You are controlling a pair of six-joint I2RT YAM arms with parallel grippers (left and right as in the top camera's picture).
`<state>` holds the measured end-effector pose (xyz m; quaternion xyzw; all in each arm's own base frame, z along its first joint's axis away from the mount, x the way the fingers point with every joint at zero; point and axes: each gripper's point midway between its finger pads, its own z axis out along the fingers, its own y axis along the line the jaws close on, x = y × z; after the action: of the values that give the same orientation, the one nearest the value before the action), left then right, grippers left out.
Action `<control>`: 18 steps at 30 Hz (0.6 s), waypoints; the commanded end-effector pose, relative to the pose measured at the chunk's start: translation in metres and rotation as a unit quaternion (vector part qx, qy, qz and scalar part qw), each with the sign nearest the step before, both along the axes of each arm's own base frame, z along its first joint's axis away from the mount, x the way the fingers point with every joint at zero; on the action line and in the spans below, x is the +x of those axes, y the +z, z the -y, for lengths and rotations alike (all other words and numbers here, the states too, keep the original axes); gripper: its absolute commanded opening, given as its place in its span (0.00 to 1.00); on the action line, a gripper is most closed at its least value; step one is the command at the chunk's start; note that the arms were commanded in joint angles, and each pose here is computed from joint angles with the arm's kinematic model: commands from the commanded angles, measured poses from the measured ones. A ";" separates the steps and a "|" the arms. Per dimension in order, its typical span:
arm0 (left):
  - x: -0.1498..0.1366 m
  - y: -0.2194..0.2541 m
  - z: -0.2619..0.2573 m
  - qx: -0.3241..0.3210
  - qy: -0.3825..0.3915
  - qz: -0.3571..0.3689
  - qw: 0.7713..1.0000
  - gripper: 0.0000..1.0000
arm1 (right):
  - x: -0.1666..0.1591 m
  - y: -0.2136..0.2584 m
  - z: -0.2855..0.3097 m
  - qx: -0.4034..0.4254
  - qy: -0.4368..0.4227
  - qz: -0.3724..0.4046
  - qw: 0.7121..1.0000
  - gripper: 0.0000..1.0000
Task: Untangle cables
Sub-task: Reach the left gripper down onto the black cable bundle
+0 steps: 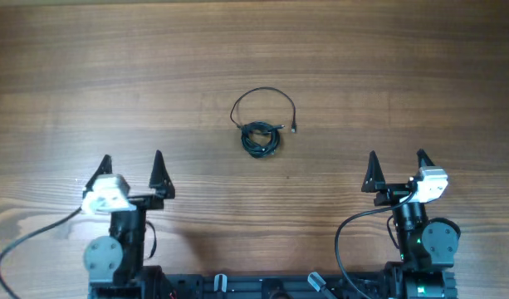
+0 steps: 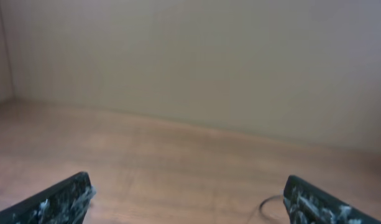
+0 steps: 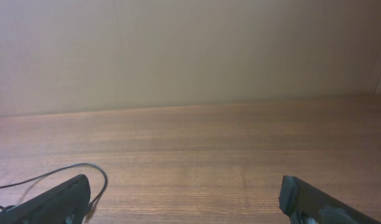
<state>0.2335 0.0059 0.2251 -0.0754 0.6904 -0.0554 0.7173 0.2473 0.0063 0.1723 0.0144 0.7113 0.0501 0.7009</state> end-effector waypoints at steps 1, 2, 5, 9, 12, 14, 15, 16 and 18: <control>-0.022 0.049 0.003 -0.115 -0.015 0.021 0.993 1.00 | -0.001 0.003 0.001 0.008 -0.004 0.007 1.000 1.00; -0.027 0.059 0.003 -0.138 -0.016 0.016 0.990 1.00 | -0.001 0.003 0.001 0.008 -0.004 0.007 1.000 1.00; -0.024 0.078 0.006 -0.159 -0.021 -0.006 0.987 1.00 | -0.001 0.003 0.001 0.008 -0.004 0.007 1.000 1.00; 0.019 0.103 0.043 -0.220 -0.114 -0.098 0.964 1.00 | -0.001 0.003 0.001 0.008 -0.004 0.007 1.000 1.00; 0.050 0.114 0.071 -0.196 -0.188 -0.175 0.946 1.00 | -0.001 0.003 0.001 0.008 -0.004 0.007 1.000 1.00; 0.070 0.090 0.073 -0.191 -0.177 -0.287 0.922 1.00 | -0.001 0.003 0.001 0.008 -0.004 0.007 1.000 1.00; 0.074 0.084 0.073 -0.191 -0.174 -0.310 0.915 1.00 | -0.001 0.003 0.001 0.008 -0.004 0.007 1.000 1.00; 0.093 0.072 0.074 -0.203 -0.171 -0.337 0.903 1.00 | -0.001 0.003 0.001 0.008 -0.004 0.007 1.000 1.00; 0.101 0.049 0.080 -0.217 -0.179 -0.376 0.883 1.00 | -0.001 0.003 0.001 0.008 -0.004 0.007 1.000 1.00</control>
<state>0.3256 -0.0635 0.2913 -0.1371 0.8661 -0.2795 0.3910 0.2470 0.0062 0.1737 0.0154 0.7093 0.0510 0.7029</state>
